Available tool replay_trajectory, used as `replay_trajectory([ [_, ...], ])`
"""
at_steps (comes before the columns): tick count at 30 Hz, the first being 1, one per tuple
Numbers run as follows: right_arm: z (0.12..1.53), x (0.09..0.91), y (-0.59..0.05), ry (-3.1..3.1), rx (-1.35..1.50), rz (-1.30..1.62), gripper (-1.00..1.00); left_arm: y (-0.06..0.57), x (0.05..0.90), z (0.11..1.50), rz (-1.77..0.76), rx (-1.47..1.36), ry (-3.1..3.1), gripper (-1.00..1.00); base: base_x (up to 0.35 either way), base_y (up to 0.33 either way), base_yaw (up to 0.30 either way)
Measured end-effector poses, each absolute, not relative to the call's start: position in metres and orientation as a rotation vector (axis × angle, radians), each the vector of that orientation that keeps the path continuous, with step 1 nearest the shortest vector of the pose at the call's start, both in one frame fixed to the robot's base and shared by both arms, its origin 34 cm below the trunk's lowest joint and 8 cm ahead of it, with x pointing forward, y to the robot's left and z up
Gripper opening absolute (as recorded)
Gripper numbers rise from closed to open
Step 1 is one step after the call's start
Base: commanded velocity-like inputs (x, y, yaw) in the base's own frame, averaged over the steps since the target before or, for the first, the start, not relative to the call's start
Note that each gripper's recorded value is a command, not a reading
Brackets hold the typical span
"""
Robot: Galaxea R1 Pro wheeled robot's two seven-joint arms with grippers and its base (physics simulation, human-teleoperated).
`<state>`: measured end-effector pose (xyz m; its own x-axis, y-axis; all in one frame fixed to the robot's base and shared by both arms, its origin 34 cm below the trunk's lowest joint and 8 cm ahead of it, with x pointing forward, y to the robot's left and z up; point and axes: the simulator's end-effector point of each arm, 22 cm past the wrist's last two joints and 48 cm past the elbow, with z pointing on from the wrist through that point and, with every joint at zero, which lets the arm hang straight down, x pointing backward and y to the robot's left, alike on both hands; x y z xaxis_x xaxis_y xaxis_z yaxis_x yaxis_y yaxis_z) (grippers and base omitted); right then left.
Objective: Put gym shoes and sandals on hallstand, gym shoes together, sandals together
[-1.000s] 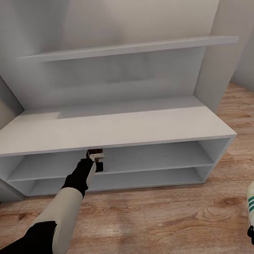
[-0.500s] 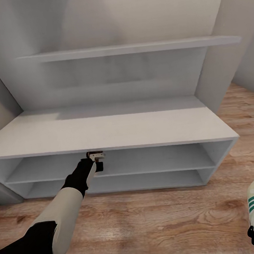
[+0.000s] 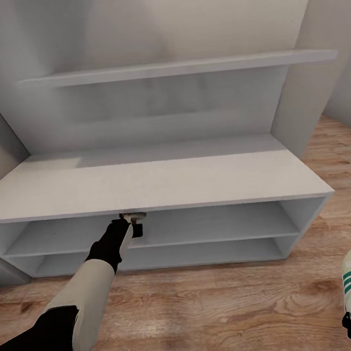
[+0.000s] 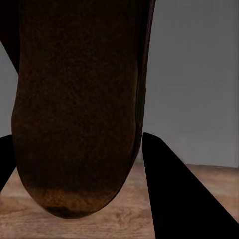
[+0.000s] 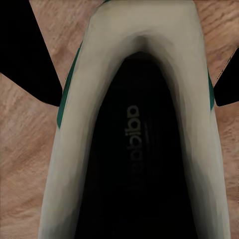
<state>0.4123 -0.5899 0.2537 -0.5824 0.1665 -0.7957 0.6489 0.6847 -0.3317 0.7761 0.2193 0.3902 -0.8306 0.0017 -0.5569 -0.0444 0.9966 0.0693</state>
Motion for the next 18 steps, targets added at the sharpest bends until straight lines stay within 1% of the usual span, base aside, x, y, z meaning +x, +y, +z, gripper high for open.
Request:
replay_trajectory([
  [18, 0.2536, 0.4123, -0.5899, 2.121, 0.624, -0.796, -1.0, 0.22, 0.7763, 0.3901, 0.106, -0.031, 2.548, -1.0, 0.009, 0.0, 0.0],
])
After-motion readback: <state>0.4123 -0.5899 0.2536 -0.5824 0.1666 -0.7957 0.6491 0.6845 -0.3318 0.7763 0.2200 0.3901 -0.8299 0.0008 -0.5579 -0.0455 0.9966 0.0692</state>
